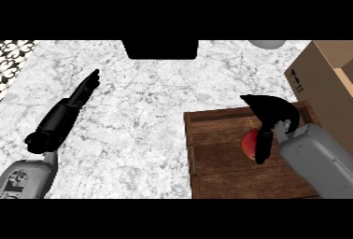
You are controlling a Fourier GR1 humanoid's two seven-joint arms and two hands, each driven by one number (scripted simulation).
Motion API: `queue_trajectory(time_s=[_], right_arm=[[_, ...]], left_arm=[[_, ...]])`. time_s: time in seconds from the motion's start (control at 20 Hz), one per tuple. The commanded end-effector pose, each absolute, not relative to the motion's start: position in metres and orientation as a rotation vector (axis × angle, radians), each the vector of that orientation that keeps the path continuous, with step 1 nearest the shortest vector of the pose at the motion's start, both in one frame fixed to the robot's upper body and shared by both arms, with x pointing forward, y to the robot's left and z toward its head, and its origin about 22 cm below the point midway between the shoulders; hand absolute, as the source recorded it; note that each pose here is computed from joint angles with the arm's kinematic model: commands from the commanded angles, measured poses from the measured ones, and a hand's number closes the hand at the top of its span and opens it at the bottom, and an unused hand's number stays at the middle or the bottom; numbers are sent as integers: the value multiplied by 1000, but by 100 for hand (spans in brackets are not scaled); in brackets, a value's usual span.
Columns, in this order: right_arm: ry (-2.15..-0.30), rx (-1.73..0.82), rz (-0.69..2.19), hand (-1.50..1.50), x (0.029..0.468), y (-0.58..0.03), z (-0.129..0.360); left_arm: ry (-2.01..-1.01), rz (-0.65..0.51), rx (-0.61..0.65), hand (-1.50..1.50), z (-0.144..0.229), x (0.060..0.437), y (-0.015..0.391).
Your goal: Pick the pear from the tray and place it in the cardboard box
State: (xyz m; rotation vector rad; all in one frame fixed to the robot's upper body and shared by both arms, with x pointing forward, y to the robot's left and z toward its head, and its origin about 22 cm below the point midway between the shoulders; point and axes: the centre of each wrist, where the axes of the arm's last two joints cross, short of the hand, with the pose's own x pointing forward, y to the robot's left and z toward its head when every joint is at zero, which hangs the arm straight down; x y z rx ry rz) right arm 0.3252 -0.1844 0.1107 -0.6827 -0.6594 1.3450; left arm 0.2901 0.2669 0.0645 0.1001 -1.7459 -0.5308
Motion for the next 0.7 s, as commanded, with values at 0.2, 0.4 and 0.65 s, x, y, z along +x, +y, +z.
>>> queue_trajectory(time_s=[0.2,0.4,0.65], right_arm=[[-552,-711,1334,-150,325,-172,84],[-522,-764,1329,-150,322,-189,84],[-531,-712,1321,-150,317,-190,55]], left_arm=[[-1760,-518,103,0,62,293,268],[-1742,-519,113,0,61,284,251],[-1736,-517,113,0,79,299,266]])
